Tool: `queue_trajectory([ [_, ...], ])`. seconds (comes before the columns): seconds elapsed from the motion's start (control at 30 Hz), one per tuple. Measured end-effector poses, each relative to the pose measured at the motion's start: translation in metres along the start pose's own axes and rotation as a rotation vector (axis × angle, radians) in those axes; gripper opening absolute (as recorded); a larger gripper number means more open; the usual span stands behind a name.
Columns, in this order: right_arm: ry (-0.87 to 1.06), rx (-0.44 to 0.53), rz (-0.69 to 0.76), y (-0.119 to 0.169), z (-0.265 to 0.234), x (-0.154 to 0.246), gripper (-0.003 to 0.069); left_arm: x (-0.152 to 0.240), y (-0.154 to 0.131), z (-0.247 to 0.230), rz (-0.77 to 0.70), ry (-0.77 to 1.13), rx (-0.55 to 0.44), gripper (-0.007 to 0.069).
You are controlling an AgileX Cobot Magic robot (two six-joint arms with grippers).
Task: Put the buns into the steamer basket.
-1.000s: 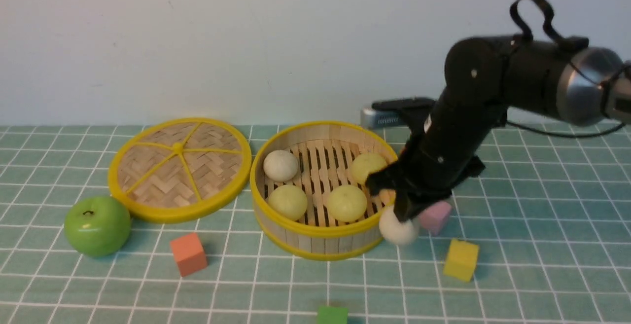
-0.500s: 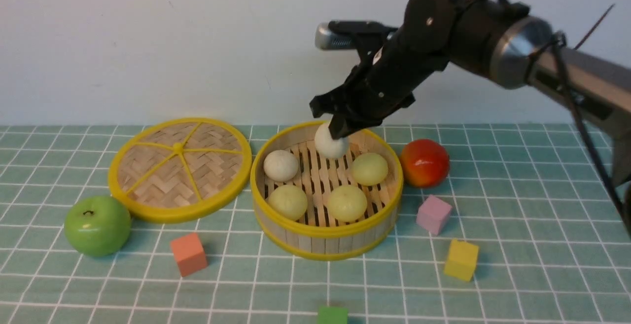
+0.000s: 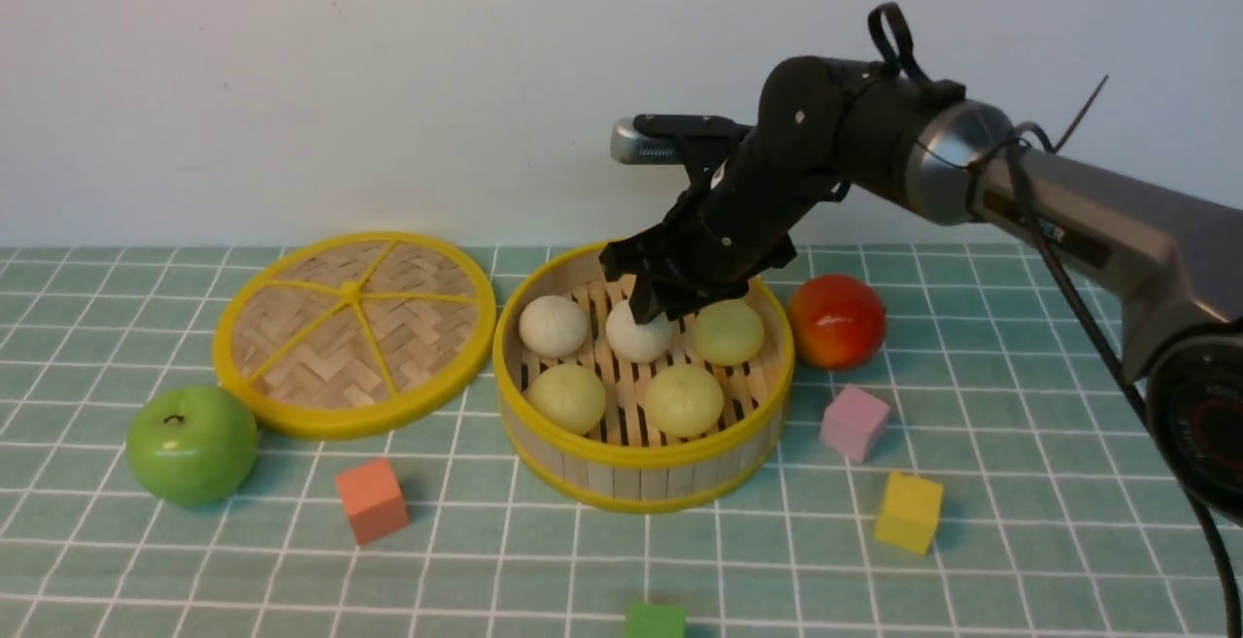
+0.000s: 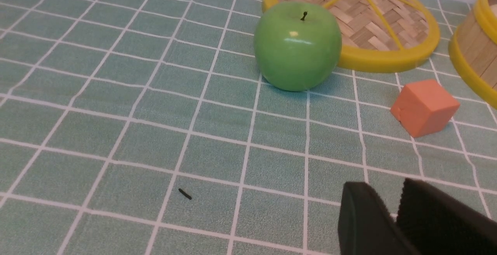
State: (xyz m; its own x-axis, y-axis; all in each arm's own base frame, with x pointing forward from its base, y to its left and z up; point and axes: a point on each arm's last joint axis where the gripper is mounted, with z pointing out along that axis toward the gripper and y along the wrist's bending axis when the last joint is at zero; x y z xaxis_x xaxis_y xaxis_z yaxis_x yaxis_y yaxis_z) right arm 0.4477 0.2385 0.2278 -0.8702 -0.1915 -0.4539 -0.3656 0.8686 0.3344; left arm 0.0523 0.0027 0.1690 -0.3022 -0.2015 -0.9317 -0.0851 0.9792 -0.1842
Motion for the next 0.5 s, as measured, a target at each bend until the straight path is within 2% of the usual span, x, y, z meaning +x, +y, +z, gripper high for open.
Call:
queue_trajectory([
  [0.1,0.029,-0.011,-0.035,0.015,-0.046,0.0,0.0456,0.0,0.0,0.0,0.0,0.0,0.0,0.0165],
  [0.17,0.039,-0.014,-0.059,0.021,-0.067,0.001,0.0482,0.0,0.0,0.0,0.0,0.0,0.0,0.0165],
  [0.23,0.05,-0.019,-0.126,0.034,-0.115,0.006,0.0505,0.0,0.0,0.0,0.0,0.0,0.0,0.0165],
  [0.37,-0.012,-0.029,-0.163,0.048,-0.169,0.016,0.0454,0.0,0.0,0.0,0.0,0.0,0.0,0.0165],
  [0.43,-0.025,-0.032,-0.157,0.054,-0.194,0.03,0.0365,0.0,0.0,0.0,0.001,0.0,0.0,0.0165],
  [0.47,-0.015,-0.03,-0.147,0.053,-0.194,0.033,0.0345,0.0,0.0,0.0,0.001,0.0,0.0,0.0165],
  [0.5,-0.01,-0.022,-0.133,0.055,-0.209,0.048,0.0255,0.0,0.0,0.0,0.001,0.0,0.0,0.0165],
])
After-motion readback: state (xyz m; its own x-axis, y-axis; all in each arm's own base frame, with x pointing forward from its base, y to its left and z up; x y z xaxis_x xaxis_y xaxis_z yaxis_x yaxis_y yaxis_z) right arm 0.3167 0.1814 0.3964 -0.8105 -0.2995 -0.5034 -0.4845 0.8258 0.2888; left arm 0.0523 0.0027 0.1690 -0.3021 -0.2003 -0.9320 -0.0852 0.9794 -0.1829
